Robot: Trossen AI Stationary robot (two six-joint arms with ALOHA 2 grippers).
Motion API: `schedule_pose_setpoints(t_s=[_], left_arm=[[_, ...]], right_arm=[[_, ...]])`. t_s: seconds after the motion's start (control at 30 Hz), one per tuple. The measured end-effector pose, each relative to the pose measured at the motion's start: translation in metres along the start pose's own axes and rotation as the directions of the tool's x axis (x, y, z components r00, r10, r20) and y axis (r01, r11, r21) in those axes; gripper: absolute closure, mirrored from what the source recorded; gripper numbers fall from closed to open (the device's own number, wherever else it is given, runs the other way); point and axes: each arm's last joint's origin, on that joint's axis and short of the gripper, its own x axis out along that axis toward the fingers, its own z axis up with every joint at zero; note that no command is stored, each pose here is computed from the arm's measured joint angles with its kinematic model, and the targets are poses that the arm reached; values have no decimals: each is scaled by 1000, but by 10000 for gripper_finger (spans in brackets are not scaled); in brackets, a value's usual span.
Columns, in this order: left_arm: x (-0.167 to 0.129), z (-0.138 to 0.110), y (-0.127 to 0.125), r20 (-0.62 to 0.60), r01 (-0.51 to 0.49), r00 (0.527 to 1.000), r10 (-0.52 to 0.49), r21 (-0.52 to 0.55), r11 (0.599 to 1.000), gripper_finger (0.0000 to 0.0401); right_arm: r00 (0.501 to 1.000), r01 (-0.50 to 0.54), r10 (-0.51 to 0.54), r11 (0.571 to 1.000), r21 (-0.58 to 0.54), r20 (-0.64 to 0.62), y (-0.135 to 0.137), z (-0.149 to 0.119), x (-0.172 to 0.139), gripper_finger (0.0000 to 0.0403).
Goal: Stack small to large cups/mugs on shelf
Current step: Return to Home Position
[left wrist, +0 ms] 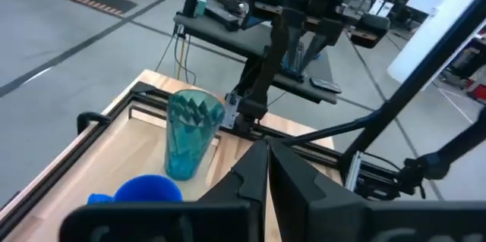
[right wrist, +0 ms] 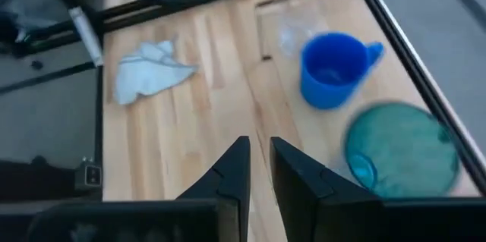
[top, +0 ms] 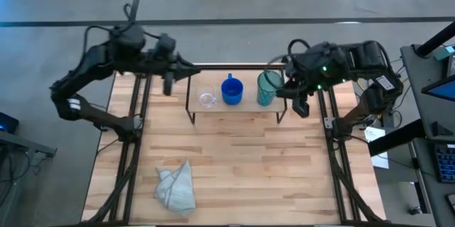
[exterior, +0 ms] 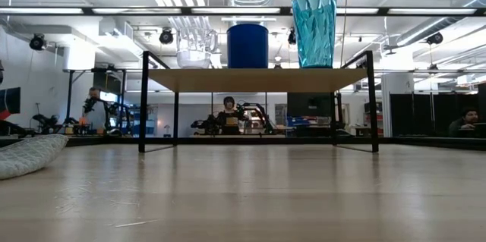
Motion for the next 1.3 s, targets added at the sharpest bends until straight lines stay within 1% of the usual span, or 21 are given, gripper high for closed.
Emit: schedule_pose_setpoints(t_s=[0.1, 0.2, 0.27, 0.37, 0.43, 0.5, 0.63, 0.77, 0.83, 0.9, 0.97, 1.1, 1.17, 1.3], left_arm=[[-19, -2, -6, 14, 16, 1000, -17, 6, 1000, 401], [-34, -2, -12, 40, 44, 998, -45, 14, 999, 401], [-44, -1, -14, 57, 55, 997, -56, 17, 998, 401], [-62, -3, -17, 74, 65, 995, -63, -21, 998, 401], [-75, -6, -18, 78, 70, 995, -68, -28, 997, 401], [-85, -11, -19, 88, 74, 994, -72, -25, 997, 401], [-94, -24, -16, 80, 65, 995, -64, -14, 998, 401], [-95, -41, -10, 62, 20, 998, -20, -3, 1000, 401], [-93, -51, -6, 51, -26, 998, 27, -11, 1000, 401], [-94, -61, -2, 48, -62, 997, 63, -16, 998, 401], [-93, -69, 1, 61, -61, 996, 61, -15, 998, 401], [-97, -85, 5, 133, -41, 990, 39, 11, 999, 401], [-99, -94, 7, 169, -33, 985, 28, 30, 999, 401], [-96, -119, 15, 193, -26, 981, 19, 32, 999, 401]], right_arm=[[999, -38, 41, 996, -86, 36, 11, 1, -1, 355], [996, -68, 77, 987, -145, 53, 18, -2, -7, 355], [993, -85, 98, 983, -162, 70, 20, -6, -17, 355], [986, -111, 131, 978, -179, 106, 20, -15, -38, 355], [978, -127, 156, 973, -195, 141, 18, -23, -55, 355], [962, -139, 183, 967, -212, 203, 14, -29, -72, 355], [924, -146, 221, 958, -245, 313, 4, -44, -102, 355], [914, -151, 228, 959, -241, 335, -5, -63, -114, 355], [918, -155, 225, 962, -225, 326, -9, -74, -114, 355], [911, -164, 230, 964, -212, 342, -13, -83, -113, 355], [899, -170, 238, 963, -209, 368, -15, -90, -111, 355], [872, -182, 254, 962, -206, 417, -20, -106, -99, 355], [861, -195, 261, 962, -190, 438, -21, -113, -89, 355], [824, -206, 279, 959, -197, 494, -23, -127, -62, 355]])
